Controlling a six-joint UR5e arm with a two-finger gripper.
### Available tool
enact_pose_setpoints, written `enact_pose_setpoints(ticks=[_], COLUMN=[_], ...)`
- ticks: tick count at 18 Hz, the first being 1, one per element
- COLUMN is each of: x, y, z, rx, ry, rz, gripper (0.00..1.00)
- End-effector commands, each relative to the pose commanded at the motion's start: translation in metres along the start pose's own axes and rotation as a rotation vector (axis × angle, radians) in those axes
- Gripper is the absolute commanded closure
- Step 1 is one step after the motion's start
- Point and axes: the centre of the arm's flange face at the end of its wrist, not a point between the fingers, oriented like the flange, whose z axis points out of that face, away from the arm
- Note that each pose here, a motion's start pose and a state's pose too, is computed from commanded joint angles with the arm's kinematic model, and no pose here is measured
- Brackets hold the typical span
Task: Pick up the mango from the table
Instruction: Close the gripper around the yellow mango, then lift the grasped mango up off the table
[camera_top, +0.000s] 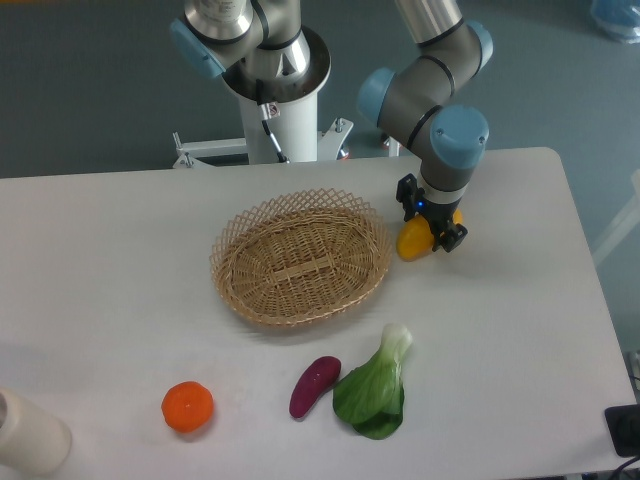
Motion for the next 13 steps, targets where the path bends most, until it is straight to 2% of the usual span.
enact_pose_setpoints(ticks=[8, 13], x=[-0.031, -0.049], y=[0.009, 0.003], z=[-0.043, -0.070], rx=[-0.025, -0.022], ry=[-0.056, -0.098], rz=[0.007, 0.007], gripper=[0.48, 0.47])
